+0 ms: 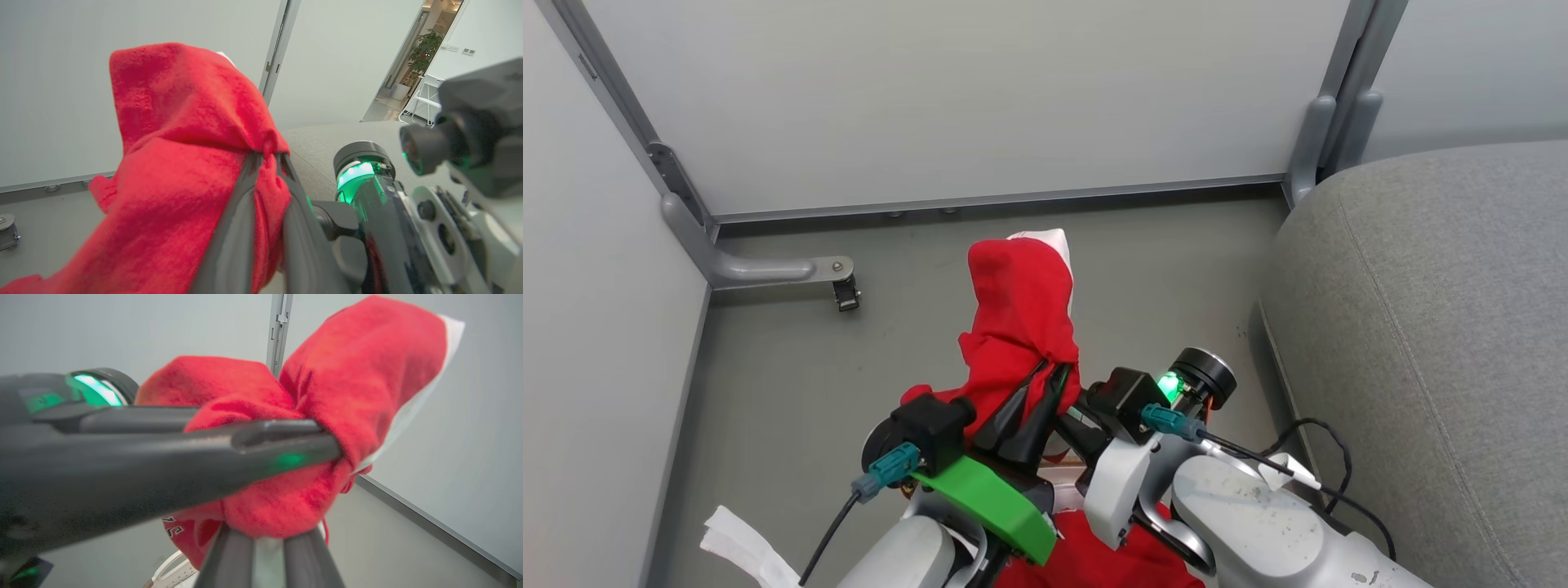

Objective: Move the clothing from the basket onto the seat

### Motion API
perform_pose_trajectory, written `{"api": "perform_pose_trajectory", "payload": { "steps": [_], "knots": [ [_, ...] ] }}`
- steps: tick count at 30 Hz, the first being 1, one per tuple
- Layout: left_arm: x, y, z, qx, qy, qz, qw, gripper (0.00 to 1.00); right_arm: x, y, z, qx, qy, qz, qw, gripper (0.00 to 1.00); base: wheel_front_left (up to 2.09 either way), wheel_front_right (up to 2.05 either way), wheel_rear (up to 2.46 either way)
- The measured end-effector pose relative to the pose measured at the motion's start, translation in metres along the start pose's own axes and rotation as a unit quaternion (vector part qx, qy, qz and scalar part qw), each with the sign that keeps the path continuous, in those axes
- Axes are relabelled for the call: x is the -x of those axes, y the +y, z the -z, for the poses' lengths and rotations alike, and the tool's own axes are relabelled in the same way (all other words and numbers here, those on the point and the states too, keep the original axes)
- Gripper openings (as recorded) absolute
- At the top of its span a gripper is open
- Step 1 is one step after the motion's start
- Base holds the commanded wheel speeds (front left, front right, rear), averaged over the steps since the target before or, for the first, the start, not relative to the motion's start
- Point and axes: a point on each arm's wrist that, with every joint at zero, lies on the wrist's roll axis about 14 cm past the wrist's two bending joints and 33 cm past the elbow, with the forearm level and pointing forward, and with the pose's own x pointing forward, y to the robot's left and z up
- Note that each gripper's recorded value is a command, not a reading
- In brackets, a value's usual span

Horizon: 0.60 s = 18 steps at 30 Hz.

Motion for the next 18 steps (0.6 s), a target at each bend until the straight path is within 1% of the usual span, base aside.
{"api": "perform_pose_trajectory", "payload": {
  "steps": [3, 4, 5, 6, 13, 18],
  "knots": [
    [-0.002, 0.003, -0.001, -0.007, -0.001, -0.001, 1.0, 0.0, 0.004, -0.006, 0.002, -0.013, 0.0, 0.015, 1.0, 0.0, 0.0, 0.0, 0.0],
    [-0.002, 0.004, -0.001, -0.012, -0.001, -0.001, 1.0, 0.22, 0.006, -0.009, 0.003, -0.016, 0.0, 0.021, 1.0, 0.0, 0.0, 0.0, 0.0],
    [-0.004, 0.005, -0.003, -0.017, -0.002, 0.0, 1.0, 0.74, 0.009, -0.012, 0.005, -0.02, 0.002, 0.029, 0.999, 0.0, 0.0, 0.0, 0.0],
    [-0.005, 0.005, -0.003, -0.023, -0.002, 0.002, 1.0, 1.0, 0.012, -0.017, 0.006, -0.023, 0.002, 0.038, 0.999, 0.0, 0.0, 0.0, 0.0],
    [-0.017, -0.002, 0.013, -0.048, 0.021, 0.031, 0.998, 1.0, 0.048, -0.048, 0.02, -0.048, 0.013, 0.115, 0.992, 0.0, 0.0, 0.0, 0.0],
    [-0.035, -0.025, 0.024, -0.051, 0.032, 0.079, 0.995, 1.0, 0.083, -0.081, 0.023, -0.048, 0.015, 0.189, 0.981, 0.0, 0.0, 0.0, 0.0]
  ]
}}
